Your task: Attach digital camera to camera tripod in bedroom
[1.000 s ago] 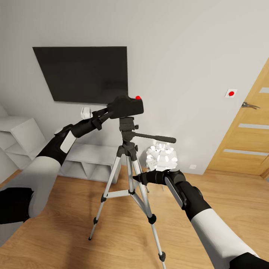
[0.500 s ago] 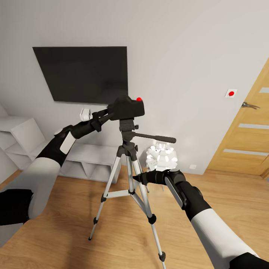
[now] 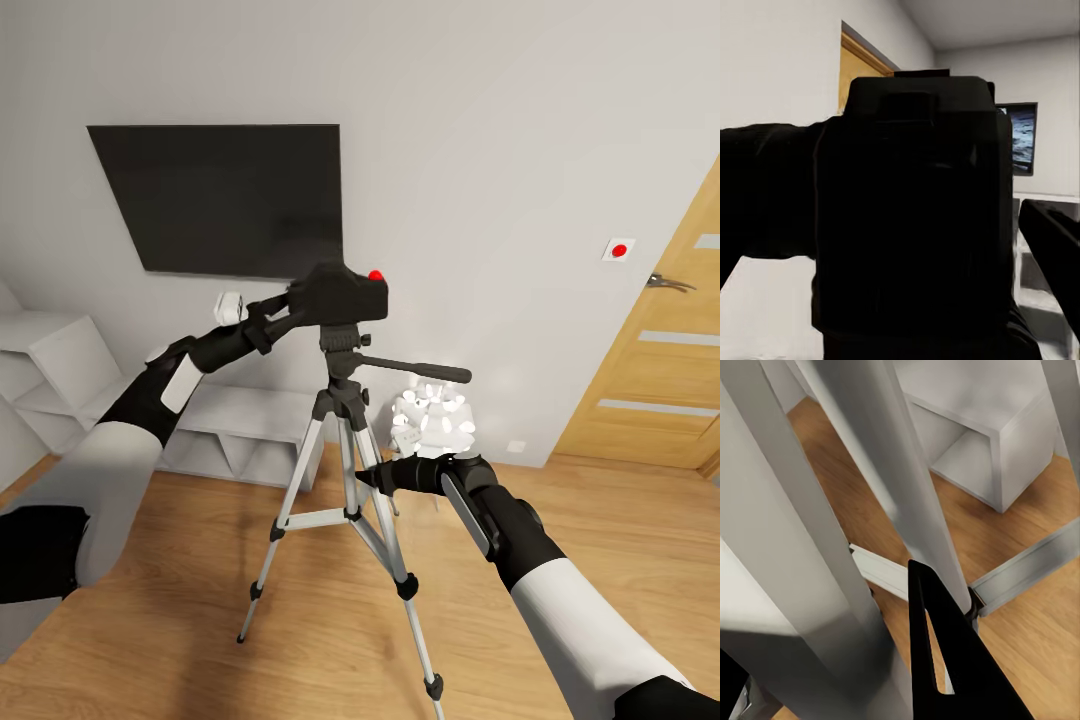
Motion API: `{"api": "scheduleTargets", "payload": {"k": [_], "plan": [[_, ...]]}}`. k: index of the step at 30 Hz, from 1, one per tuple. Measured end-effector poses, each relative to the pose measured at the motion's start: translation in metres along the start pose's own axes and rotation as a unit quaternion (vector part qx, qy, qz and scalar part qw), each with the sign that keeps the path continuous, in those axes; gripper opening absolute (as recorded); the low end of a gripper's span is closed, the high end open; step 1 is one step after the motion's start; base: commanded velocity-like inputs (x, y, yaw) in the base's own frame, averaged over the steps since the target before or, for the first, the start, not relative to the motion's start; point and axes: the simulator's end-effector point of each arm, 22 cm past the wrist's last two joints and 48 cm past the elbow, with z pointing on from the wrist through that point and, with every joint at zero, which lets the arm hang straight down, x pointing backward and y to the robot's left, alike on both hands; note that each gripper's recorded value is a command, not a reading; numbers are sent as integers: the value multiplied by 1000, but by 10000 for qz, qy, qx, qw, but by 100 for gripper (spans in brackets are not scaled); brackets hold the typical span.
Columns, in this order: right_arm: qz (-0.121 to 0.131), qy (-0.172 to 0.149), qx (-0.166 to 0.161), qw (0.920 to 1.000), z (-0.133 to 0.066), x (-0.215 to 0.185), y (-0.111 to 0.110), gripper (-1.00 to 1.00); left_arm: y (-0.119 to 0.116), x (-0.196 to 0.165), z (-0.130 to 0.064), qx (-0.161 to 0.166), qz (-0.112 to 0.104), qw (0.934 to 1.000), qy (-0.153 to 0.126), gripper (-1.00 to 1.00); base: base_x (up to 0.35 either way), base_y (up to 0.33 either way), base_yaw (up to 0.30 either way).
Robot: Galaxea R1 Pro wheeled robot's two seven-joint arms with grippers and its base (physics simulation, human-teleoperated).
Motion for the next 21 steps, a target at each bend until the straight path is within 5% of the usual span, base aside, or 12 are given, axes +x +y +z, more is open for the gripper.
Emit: {"api": "scheduleTargets", "payload": {"k": [21], "plan": [[1, 1, -1, 10000, 0, 0, 0, -100, -1, -11, 0, 17, 35, 9999, -110, 100, 0, 0, 0]]}}
